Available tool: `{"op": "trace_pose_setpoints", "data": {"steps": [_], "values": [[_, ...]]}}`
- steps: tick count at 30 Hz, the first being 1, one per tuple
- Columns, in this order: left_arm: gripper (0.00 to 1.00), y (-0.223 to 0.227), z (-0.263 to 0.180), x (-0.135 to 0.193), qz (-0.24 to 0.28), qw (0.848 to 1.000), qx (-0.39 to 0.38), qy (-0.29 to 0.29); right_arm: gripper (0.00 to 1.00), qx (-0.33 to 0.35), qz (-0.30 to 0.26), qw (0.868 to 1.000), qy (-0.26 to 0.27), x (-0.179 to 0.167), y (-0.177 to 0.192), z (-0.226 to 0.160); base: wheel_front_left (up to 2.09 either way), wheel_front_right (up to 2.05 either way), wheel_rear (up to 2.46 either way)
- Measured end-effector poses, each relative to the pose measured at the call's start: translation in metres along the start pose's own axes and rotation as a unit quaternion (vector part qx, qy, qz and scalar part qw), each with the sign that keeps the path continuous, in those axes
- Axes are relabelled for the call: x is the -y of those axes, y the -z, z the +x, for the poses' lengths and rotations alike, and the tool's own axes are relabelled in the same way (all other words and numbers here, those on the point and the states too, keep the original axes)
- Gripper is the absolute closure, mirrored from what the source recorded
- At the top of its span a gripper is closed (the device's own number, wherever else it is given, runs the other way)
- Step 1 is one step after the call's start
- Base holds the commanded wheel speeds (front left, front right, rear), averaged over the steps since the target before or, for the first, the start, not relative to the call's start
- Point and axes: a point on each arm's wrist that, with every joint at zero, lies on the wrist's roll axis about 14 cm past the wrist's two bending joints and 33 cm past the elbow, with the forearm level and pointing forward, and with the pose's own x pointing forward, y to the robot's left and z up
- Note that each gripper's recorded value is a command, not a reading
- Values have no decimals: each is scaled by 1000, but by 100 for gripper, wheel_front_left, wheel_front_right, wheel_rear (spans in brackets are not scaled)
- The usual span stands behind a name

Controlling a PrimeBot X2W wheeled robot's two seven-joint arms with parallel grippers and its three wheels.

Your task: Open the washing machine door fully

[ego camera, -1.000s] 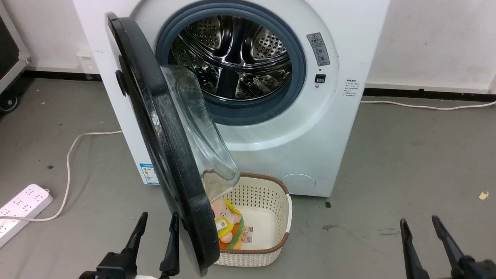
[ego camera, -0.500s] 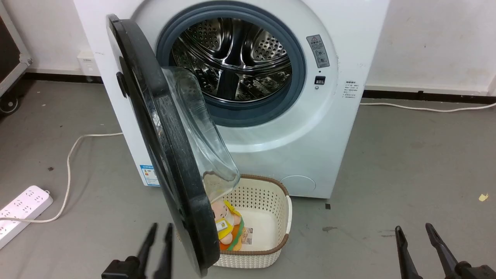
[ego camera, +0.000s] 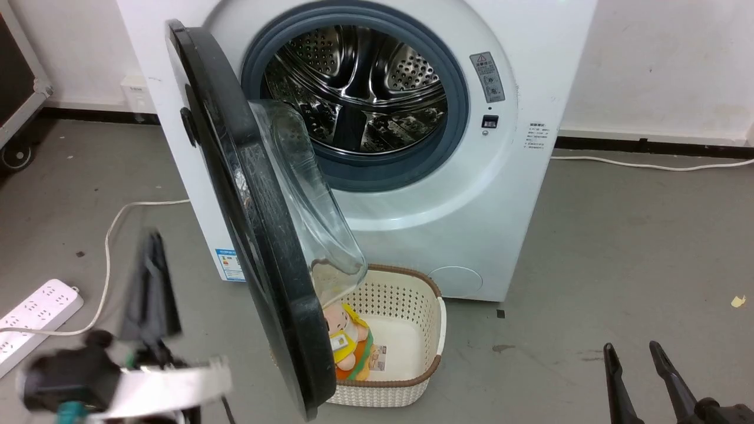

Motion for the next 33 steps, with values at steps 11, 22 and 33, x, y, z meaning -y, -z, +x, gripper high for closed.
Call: {"op": "trace_pose_setpoints", "data": {"steps": [11,22,33], "values": [[100,-94,17,75,-33,981,156,111,0,0,0,1000,2,1,0,-1,0,0,0],[100,72,-65,159,-62,954,-149,254,0,-5,3,1000,7,3,3,-3,0,0,0],[100,119,-61,110,-31,965,-206,160,0,-10,7,1000,1,0,7,0,0,0,0]]}}
